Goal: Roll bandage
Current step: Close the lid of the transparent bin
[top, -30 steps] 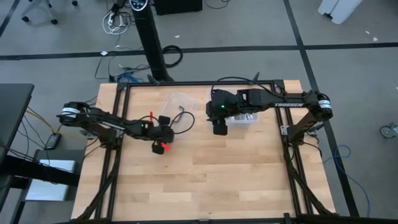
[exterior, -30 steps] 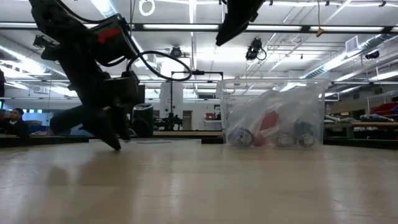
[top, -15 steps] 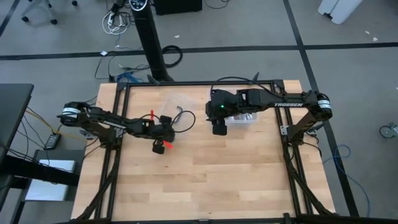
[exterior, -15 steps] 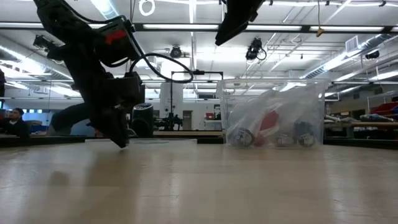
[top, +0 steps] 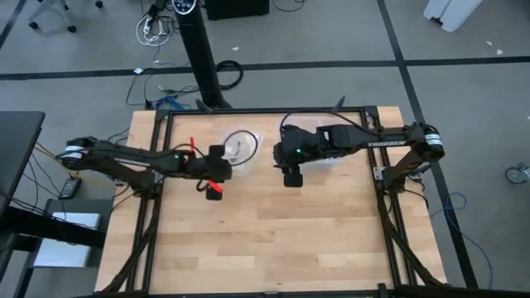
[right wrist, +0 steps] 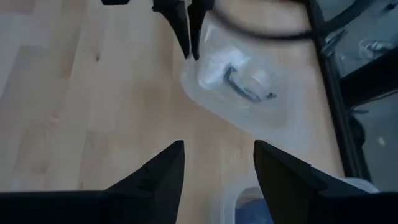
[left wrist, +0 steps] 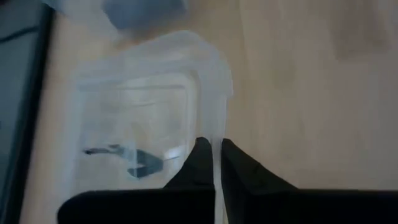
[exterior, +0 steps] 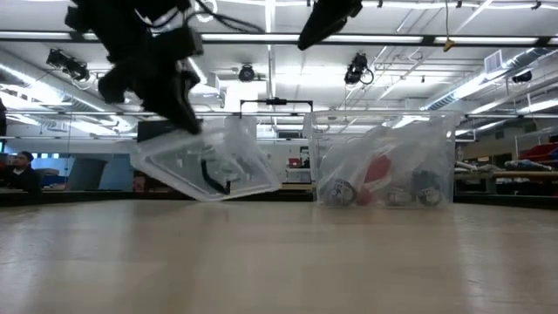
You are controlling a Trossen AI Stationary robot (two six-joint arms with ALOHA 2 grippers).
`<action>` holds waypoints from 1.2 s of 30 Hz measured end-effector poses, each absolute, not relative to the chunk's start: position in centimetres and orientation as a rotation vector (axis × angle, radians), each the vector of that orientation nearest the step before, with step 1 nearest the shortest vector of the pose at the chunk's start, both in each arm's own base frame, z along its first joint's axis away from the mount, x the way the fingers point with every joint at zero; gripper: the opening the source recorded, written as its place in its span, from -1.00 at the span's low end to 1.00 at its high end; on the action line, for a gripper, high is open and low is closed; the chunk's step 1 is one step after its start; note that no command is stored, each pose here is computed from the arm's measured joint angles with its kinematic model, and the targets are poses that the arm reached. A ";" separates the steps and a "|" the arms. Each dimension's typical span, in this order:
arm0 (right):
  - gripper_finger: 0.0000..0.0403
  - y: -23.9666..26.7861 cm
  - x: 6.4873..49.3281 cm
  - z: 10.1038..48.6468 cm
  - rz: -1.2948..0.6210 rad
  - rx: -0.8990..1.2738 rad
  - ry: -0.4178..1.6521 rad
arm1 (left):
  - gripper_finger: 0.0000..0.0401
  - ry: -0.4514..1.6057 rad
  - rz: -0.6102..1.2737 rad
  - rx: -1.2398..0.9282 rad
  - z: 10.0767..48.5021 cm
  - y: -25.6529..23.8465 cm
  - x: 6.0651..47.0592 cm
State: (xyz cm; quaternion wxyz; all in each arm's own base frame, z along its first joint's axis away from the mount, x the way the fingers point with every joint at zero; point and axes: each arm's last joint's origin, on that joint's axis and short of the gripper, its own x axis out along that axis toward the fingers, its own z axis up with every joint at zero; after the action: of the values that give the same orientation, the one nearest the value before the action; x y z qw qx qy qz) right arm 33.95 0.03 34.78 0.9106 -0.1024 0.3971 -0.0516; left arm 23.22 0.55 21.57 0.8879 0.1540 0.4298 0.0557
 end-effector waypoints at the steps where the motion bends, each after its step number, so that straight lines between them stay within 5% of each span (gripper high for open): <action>1: -0.06 0.3 33.9 35.0 -0.114 -0.220 0.807 | -0.96 0.859 0.125 0.301 22.4 0.5 23.0; 12: -0.07 4.1 32.7 37.1 -0.231 -0.332 0.679 | -0.97 0.422 0.181 0.157 30.3 0.4 18.3; 20: -0.09 7.9 34.8 33.1 -0.449 -0.668 0.655 | -0.98 0.079 0.052 0.103 34.0 -0.2 16.6; 36: -0.14 6.4 41.2 30.5 -0.679 -1.093 0.554 | -1.00 -0.058 -0.038 0.099 35.3 -0.5 16.8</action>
State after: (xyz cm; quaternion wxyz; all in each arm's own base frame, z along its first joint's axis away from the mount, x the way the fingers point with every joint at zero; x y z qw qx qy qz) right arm 41.20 6.45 30.46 0.7646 -0.5029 0.2547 -0.3124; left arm 16.79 -0.52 35.28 0.9982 0.0494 -0.0292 -0.0191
